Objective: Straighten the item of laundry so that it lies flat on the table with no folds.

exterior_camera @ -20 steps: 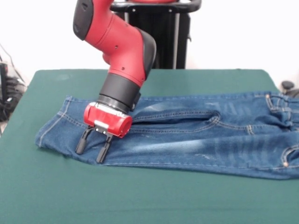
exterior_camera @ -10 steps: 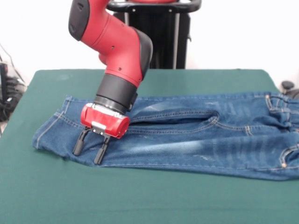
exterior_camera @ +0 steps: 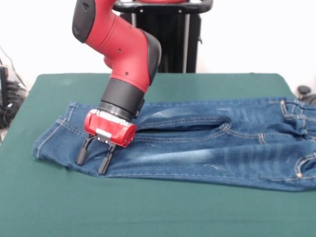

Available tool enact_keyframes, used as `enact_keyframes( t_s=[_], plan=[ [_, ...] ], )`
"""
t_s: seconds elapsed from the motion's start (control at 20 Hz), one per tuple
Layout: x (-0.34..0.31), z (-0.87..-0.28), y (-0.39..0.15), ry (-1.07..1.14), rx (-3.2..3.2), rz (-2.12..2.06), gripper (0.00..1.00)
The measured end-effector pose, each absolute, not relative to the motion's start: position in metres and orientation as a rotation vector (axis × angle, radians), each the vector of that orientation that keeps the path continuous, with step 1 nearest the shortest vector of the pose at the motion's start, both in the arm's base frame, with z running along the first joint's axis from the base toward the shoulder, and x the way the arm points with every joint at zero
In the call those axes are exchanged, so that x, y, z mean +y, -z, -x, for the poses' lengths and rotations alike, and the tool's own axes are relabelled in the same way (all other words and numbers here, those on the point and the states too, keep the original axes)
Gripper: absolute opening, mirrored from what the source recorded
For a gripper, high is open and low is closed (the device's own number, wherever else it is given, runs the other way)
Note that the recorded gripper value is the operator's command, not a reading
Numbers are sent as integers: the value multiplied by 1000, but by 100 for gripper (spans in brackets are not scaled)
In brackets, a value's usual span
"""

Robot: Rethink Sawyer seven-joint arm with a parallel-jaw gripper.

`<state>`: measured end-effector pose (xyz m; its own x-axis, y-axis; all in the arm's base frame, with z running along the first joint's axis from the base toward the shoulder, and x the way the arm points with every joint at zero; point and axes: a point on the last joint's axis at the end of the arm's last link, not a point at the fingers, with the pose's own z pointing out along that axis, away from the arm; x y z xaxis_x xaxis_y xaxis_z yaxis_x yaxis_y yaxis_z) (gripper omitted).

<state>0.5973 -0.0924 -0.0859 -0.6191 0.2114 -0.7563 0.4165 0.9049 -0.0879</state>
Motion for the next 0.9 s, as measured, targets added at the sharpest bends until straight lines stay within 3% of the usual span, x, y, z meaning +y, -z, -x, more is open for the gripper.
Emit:
enact_keyframes(
  t_s=[0.9],
  plan=[
    [-98, -602, 89, 405, 2230, -356, 100]
  ],
)
